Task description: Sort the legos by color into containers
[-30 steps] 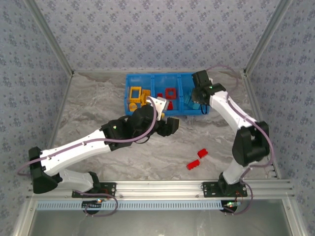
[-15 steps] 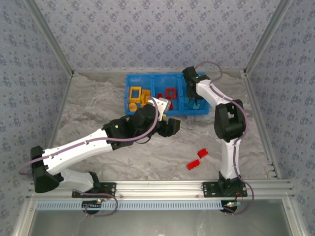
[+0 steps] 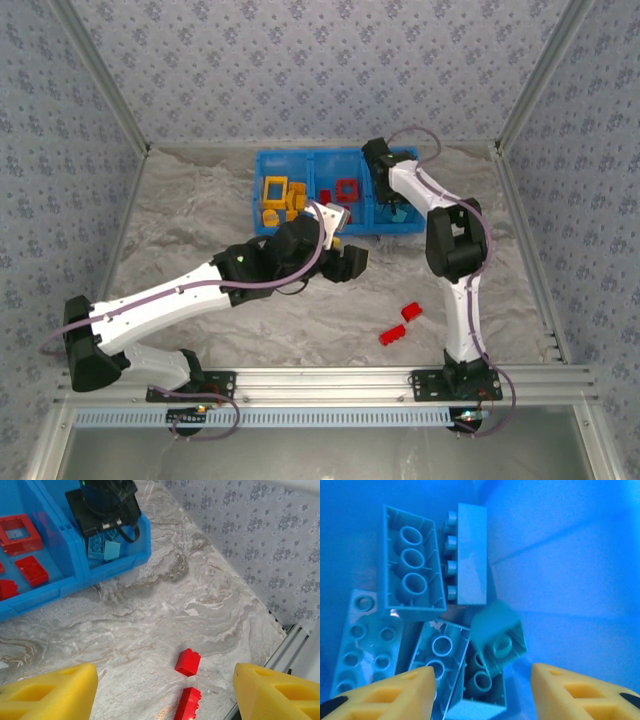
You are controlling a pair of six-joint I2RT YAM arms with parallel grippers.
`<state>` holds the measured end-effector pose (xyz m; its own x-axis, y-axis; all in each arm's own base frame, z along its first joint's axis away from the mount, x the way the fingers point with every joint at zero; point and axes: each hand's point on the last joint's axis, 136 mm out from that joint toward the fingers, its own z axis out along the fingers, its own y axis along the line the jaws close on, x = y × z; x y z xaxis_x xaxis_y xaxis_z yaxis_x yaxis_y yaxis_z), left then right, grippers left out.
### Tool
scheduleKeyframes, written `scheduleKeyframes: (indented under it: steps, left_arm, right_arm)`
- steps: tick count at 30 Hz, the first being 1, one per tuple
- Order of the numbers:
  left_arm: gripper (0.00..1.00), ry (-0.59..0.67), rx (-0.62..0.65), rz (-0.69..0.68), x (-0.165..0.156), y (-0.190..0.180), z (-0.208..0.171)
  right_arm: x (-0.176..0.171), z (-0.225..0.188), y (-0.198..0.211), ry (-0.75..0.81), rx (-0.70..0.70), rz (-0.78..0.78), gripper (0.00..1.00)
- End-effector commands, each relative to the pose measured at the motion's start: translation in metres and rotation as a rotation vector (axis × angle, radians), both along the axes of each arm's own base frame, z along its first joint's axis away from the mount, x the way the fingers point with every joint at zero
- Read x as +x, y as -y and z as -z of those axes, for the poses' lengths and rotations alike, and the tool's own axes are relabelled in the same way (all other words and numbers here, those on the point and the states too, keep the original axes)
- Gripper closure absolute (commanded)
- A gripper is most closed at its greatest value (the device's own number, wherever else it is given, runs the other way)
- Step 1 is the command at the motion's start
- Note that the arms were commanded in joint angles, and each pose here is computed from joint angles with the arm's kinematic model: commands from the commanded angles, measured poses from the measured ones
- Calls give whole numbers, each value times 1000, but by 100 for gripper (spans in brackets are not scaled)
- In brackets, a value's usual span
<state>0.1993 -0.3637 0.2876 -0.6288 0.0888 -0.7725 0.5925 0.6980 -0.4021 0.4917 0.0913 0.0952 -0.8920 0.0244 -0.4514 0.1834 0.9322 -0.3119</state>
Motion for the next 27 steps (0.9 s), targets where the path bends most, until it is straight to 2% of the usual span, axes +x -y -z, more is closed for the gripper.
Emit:
scheduleKeyframes:
  steps: [1, 3, 7, 10, 14, 18, 21, 27]
  left_arm:
    - [29, -26, 5, 41, -5, 8, 12]
    - [29, -45, 37, 78, -10, 13, 25]
    - [30, -97, 136, 246, -36, 34, 62]
    - [30, -119, 278, 396, -63, 50, 101]
    - [29, -107, 484, 541, -97, 66, 152]
    - [27, -90, 604, 579, -111, 82, 187]
    - [26, -83, 651, 587, -115, 92, 203]
    - [27, -78, 709, 589, -116, 105, 229]
  right_arm:
    - [-4, -82, -3, 151, 23, 4, 45]
    - [-11, -109, -2, 203, 43, 3, 48]
    - [-42, -146, -3, 259, 140, -12, 52]
    - [-88, -154, -6, 251, 245, -36, 52]
    - [-172, -141, -4, 188, 428, -43, 50]
    - [-251, -135, 4, 152, 589, -41, 47]
    - [-297, -144, 7, 187, 714, -55, 43]
    - [-361, -151, 31, 156, 744, 20, 45]
